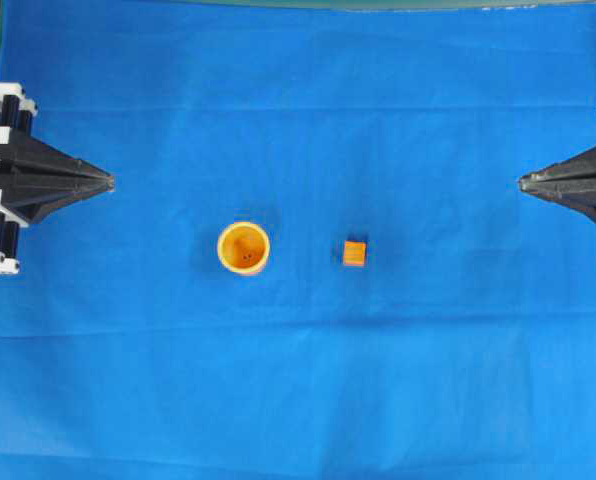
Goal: Move the block forward with right arm.
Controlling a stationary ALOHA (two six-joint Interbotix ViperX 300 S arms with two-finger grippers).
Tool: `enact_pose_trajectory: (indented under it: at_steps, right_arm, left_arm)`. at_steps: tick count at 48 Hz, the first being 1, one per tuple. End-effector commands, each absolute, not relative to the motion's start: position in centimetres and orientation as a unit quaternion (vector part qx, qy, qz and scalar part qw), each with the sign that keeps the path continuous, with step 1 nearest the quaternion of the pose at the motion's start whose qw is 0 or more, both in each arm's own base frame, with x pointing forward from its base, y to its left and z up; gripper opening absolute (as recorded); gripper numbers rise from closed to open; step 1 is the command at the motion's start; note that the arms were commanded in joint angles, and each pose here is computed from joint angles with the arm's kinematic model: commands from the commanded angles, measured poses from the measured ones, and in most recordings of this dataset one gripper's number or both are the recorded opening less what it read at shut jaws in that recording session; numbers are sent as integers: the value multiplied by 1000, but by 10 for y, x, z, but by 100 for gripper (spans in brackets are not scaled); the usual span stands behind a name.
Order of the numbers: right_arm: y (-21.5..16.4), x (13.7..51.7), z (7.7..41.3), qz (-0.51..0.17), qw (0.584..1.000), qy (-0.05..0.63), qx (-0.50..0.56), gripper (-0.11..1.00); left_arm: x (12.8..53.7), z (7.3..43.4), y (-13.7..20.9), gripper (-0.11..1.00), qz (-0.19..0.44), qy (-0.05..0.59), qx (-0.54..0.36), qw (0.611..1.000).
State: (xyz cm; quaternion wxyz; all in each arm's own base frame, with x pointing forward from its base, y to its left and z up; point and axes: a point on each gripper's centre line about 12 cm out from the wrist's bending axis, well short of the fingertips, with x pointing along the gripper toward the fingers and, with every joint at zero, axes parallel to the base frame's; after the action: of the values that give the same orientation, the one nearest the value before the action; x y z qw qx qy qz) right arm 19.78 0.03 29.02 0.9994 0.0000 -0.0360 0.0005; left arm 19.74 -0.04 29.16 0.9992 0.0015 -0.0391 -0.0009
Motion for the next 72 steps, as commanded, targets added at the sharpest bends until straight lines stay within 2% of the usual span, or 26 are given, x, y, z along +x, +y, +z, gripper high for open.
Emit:
enact_pose_trajectory:
  at_steps: [1,8,17,27,39,50,72]
  right_arm:
    - [0,201,309,1,998,-57,1,0]
    - [1,205,321,1,1000,-29,-8,0]
    - [0,209,314,1,999,41,-5,0]
    - [-4,216,307,-11,998,60,18,0]
    - [-21,233,310,-53,991,84,93,0]
    - [-26,249,293,-70,975,169,123,0]
    - [-30,292,262,-79,959,241,125,1]
  left_arm:
    - [197,319,-1,0,-2,-68,15,998]
    - [193,324,-1,0,-2,-51,7,999]
    - [192,318,-1,0,-2,-22,-6,1000]
    - [193,317,0,0,-2,-18,-8,1000]
    - [193,317,0,0,-2,-18,-9,1000]
    - [193,317,0,0,-2,-15,-9,1000]
    - [193,313,0,0,-1,-2,-9,1000]
